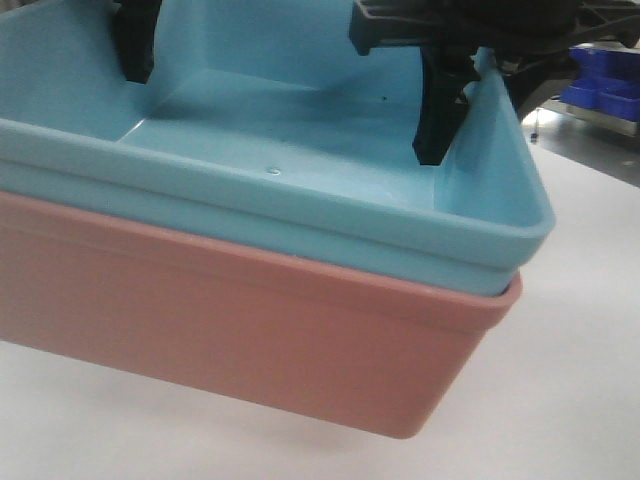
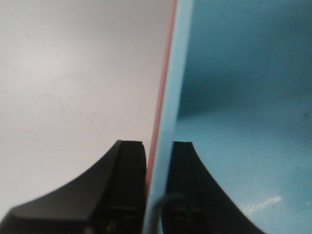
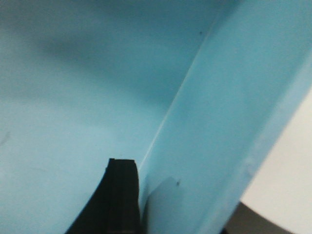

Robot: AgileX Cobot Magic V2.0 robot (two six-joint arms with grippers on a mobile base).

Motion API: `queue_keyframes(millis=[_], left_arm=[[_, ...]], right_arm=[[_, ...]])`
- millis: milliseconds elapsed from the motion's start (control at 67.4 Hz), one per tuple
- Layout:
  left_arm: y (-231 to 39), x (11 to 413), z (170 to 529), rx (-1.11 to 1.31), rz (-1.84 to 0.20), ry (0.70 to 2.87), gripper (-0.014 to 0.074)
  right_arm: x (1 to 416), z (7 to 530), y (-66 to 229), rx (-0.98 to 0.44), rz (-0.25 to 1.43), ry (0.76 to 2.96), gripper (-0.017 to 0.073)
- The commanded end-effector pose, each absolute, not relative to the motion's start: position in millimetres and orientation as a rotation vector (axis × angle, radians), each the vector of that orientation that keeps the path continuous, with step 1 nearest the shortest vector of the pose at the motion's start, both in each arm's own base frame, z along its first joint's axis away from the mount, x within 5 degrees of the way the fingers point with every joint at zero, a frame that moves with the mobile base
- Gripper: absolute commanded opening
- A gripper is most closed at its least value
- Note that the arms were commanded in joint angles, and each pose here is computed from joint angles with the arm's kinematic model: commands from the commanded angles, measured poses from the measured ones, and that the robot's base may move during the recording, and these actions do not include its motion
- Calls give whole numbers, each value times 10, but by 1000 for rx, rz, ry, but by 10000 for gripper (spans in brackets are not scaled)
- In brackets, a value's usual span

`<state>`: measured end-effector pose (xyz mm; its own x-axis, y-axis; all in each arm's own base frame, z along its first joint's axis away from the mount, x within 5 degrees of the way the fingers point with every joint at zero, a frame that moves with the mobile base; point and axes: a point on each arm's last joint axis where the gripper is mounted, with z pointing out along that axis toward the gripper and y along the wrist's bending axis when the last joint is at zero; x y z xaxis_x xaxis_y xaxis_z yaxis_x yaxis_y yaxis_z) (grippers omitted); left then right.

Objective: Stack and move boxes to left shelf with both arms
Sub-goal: 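Carry the stacked bins with both grippers while the base drives away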

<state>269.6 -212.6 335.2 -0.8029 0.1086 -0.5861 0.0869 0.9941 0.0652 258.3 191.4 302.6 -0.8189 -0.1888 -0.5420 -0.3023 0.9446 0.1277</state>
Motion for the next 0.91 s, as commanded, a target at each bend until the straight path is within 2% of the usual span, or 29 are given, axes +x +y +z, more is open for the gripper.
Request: queue_keyframes(millis=[0, 891], left_arm=[[-2391, 2576, 3685, 163, -347, 2357, -8], [-2391, 2576, 3685, 163, -347, 2357, -8]], right_arm=[[2577, 3557, 2121, -317, 595, 2225, 57], [2577, 3557, 2121, -317, 595, 2225, 57]])
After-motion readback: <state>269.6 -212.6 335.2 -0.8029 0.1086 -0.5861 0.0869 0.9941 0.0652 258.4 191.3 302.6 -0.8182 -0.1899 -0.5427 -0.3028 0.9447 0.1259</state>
